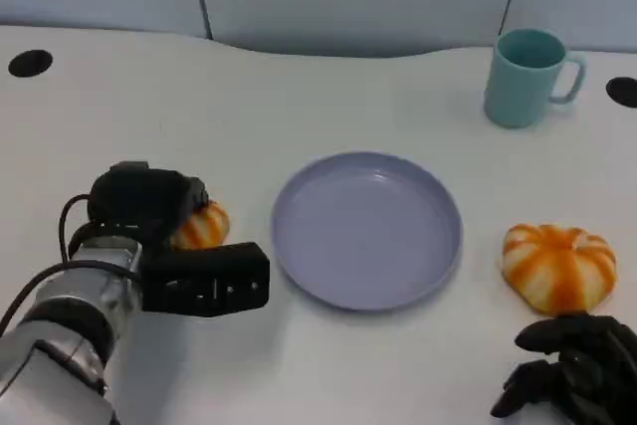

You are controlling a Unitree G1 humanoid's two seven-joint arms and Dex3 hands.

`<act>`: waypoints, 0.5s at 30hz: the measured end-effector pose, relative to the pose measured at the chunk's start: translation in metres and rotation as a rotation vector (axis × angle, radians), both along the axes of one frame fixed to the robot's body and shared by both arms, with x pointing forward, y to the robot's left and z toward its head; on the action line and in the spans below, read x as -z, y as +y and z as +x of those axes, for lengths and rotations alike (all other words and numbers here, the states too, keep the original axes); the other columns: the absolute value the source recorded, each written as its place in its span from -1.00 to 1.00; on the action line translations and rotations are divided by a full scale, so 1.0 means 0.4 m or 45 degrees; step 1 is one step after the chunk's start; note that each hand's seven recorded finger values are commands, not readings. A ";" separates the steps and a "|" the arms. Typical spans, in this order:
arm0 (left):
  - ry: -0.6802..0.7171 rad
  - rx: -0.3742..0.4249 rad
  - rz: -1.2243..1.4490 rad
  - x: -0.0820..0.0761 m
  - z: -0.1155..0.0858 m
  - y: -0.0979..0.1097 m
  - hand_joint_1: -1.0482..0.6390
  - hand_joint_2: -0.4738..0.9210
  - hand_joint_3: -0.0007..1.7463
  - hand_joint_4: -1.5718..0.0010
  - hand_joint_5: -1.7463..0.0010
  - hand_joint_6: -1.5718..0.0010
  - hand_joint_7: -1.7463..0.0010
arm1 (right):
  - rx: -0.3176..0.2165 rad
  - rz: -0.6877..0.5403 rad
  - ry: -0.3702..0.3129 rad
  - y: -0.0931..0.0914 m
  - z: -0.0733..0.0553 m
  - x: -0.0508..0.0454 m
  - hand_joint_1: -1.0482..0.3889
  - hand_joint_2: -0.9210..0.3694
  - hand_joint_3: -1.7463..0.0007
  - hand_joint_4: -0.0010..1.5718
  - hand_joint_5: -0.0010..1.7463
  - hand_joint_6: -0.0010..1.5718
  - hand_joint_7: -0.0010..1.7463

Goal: Grasp the bread from the table and place it into the plate.

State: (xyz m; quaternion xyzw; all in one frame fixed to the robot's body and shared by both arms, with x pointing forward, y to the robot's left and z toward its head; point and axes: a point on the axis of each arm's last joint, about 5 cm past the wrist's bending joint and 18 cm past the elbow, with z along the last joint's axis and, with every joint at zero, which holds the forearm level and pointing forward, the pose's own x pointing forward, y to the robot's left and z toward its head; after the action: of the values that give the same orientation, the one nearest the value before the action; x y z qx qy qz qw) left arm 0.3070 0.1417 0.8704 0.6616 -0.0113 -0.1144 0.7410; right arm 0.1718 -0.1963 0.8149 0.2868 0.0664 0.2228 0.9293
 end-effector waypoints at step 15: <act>-0.111 -0.012 -0.057 0.021 -0.018 0.011 0.00 1.00 -0.65 0.11 -1.00 0.37 -0.92 | 0.003 0.000 0.007 0.001 0.000 0.000 -0.88 -0.65 1.00 1.00 -0.63 0.93 -1.00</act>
State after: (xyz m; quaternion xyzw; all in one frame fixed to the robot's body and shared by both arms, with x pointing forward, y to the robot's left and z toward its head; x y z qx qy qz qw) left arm 0.3000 0.1462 0.8618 0.6494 -0.0431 -0.0815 0.7549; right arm 0.1718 -0.1961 0.8149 0.2875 0.0686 0.2210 0.9294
